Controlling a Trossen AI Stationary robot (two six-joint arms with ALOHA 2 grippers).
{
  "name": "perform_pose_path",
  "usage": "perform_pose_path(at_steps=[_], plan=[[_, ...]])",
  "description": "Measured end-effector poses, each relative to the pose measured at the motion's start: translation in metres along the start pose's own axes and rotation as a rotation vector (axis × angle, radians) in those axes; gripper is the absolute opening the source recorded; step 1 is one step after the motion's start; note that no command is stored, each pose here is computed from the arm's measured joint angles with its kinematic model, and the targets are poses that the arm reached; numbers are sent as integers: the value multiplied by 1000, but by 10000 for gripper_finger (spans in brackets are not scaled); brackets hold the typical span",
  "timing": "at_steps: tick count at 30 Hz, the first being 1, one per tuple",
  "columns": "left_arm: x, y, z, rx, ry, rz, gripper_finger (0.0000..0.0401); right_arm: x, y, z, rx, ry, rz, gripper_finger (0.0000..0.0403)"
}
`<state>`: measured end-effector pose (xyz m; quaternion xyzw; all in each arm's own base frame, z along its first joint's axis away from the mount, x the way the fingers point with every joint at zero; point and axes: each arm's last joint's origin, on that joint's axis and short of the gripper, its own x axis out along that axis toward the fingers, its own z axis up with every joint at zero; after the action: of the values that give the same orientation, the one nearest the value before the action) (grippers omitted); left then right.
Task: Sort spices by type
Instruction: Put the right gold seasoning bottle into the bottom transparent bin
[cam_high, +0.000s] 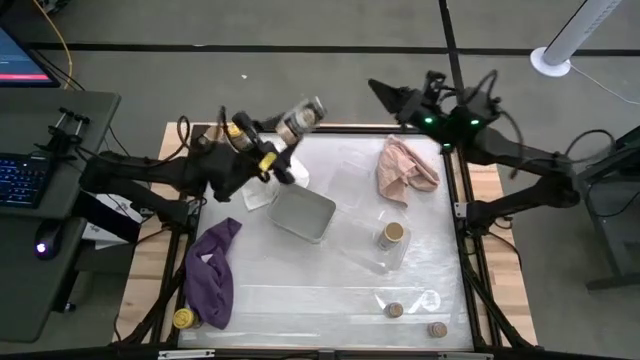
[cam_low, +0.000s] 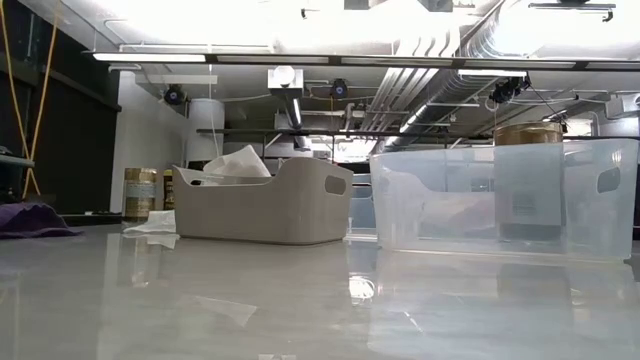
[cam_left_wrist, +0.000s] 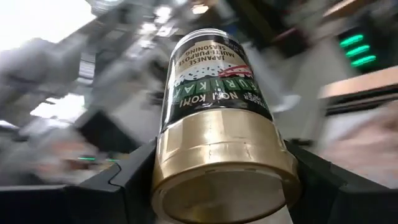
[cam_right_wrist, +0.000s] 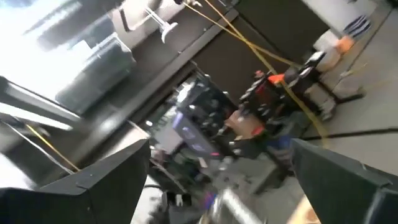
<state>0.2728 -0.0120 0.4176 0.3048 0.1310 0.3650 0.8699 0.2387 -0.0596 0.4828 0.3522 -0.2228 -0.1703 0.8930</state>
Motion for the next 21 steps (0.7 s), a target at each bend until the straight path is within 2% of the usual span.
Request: perform_pose_path(at_steps=[2,6,10,13,17,21], plan=[[-2,-6,-4,-105,1,-101,251,-13,2,7,-46,25,-21,378],[4,-31,-10,-242,25,-292,251,-36,6,21,-73,52,-38,378],[21,-58,-11,-332,134,-501,251,-50,6,27,-81,71,-66,378],[38,-72,-8,-323,301,-632,251,-53,4,26,-89,99,-90,378],[63,-100,-12,-253,536,-781,251,-52,-2,19,-99,158,-143,378],[85,-125,-14,-253,643,-901,251,-51,-8,13,-116,209,-189,378]])
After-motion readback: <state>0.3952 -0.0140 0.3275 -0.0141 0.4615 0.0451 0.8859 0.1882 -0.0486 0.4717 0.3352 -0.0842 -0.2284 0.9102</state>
